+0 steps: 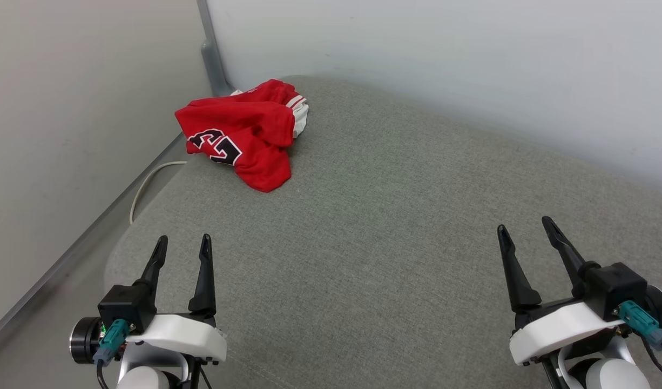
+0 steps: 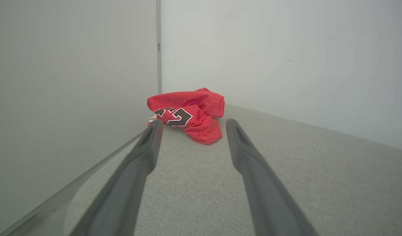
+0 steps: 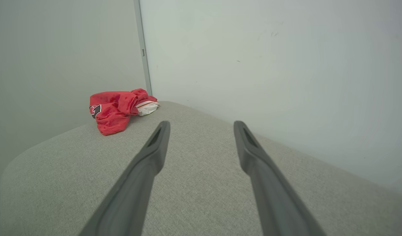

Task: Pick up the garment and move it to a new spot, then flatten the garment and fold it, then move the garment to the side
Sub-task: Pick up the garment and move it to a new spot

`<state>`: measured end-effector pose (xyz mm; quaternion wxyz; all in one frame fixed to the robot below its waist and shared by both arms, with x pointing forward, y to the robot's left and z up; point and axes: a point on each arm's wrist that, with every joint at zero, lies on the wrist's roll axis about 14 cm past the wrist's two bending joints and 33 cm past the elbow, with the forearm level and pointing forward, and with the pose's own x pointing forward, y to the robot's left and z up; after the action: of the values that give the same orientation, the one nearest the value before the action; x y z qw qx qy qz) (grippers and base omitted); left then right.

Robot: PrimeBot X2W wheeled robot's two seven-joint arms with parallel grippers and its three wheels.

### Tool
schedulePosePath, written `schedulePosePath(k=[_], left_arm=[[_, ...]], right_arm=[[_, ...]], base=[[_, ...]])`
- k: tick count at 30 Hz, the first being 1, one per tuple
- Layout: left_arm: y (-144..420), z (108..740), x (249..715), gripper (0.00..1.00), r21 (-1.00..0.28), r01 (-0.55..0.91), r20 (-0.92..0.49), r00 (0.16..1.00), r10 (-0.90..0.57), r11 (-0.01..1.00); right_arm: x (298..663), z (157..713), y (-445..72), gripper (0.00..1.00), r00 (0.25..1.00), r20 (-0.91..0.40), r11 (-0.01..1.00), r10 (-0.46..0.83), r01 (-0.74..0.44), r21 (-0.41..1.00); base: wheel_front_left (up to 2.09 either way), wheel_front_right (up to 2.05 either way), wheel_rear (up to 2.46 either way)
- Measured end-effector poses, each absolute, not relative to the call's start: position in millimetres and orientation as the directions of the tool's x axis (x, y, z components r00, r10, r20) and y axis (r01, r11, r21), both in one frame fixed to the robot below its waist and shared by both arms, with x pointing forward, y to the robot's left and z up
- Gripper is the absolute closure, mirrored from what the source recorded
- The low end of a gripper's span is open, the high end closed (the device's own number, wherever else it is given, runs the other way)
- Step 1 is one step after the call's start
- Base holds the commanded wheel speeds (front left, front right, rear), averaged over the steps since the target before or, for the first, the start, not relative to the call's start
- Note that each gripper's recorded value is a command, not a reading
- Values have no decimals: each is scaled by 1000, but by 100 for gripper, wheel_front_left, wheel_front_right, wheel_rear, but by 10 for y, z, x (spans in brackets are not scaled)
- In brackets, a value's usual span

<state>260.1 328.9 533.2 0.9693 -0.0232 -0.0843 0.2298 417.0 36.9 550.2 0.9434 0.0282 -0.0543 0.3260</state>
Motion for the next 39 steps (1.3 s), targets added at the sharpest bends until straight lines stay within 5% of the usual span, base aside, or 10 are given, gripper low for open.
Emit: schedulePosePath(k=[13, 22, 30, 39], left_arm=[[3414, 5438, 2787, 0, -76, -463, 169, 867, 469, 883], [3605, 5444, 3553, 0, -112, -441, 154, 878, 454, 891], [3897, 5129, 4433, 0, -83, -404, -46, 915, 402, 911], [4253, 4526, 5070, 0, -45, -419, -377, 848, 372, 907]], right_arm=[[4320, 5409, 379, 0, 788, 99, 789, 607, -613, 39], [4708, 5303, 278, 0, 811, 97, 814, 577, -580, 12], [5050, 5027, -2, 0, 855, 78, 857, 512, -515, 17], [5311, 4619, -249, 0, 890, 44, 890, 453, -454, 39]], base=[[0, 0, 0], [0, 0, 0], [0, 0, 0], [0, 0, 0]])
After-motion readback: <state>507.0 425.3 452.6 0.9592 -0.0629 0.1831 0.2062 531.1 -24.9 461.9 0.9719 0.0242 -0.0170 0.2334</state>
